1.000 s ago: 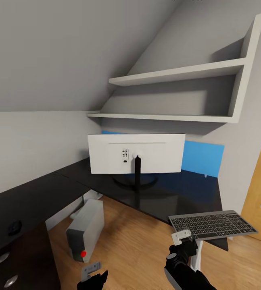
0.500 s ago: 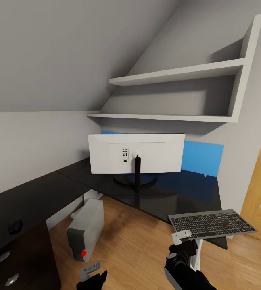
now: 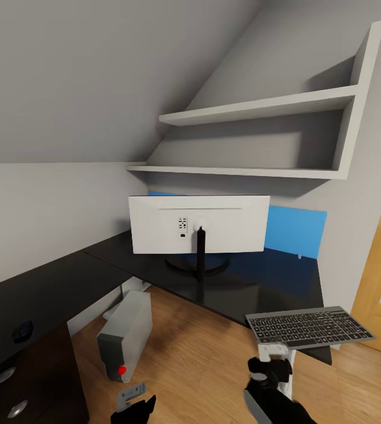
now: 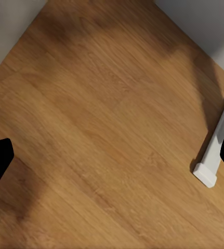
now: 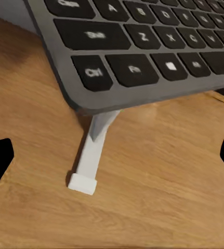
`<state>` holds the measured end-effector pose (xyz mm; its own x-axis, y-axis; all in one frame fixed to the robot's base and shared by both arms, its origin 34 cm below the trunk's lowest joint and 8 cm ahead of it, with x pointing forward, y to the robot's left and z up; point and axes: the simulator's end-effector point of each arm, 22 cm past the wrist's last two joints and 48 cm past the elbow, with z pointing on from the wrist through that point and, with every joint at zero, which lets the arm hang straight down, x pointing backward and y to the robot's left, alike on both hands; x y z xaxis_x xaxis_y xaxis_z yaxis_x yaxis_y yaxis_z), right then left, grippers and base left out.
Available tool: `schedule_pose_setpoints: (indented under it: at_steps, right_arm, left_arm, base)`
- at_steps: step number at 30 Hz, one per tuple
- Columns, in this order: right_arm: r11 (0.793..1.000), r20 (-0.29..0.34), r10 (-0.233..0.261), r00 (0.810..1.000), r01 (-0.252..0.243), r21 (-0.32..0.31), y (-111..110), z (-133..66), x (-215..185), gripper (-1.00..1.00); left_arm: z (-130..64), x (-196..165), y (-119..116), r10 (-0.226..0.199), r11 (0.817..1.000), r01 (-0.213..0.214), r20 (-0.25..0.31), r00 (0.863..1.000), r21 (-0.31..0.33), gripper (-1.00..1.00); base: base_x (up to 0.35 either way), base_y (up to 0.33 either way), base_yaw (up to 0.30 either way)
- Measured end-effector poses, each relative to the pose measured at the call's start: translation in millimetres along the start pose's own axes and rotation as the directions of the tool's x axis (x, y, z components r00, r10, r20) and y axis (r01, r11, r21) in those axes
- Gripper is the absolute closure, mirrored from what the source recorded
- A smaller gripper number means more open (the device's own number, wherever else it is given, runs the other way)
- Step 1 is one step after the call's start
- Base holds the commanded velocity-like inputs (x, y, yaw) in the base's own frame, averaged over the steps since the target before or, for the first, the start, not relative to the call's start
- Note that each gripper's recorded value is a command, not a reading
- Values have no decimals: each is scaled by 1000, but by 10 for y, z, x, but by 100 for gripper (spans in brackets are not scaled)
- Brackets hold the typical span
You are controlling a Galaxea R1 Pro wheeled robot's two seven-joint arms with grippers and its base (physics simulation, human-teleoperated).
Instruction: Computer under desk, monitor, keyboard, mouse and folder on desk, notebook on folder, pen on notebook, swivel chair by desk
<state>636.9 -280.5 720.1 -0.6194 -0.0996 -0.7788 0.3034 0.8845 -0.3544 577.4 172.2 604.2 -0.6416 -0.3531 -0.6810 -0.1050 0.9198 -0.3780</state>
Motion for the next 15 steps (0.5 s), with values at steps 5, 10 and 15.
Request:
schedule_pose_setpoints:
  at_steps: [5, 10, 15]
  right_arm:
    - [980, -9, 173, 985, -173, -97, 64, 83, 802, -100]
    - [968, -5, 214, 977, -213, -136, -77, 63, 1458, -100]
    - [955, -56, 214, 975, -221, -197, 12, -51, 1835, -100]
  left_arm:
    - [0, 11, 43, 5, 1000, -5, -3, 1000, -22, -100]
    - [-9, 18, 196, 9, 995, -9, -4, 1000, -99, -100]
    - [-15, 27, 246, 7, 992, -8, -7, 1000, -123, -100]
  base:
    - [0, 0, 0]
    - [0, 0, 0]
    - [0, 0, 0]
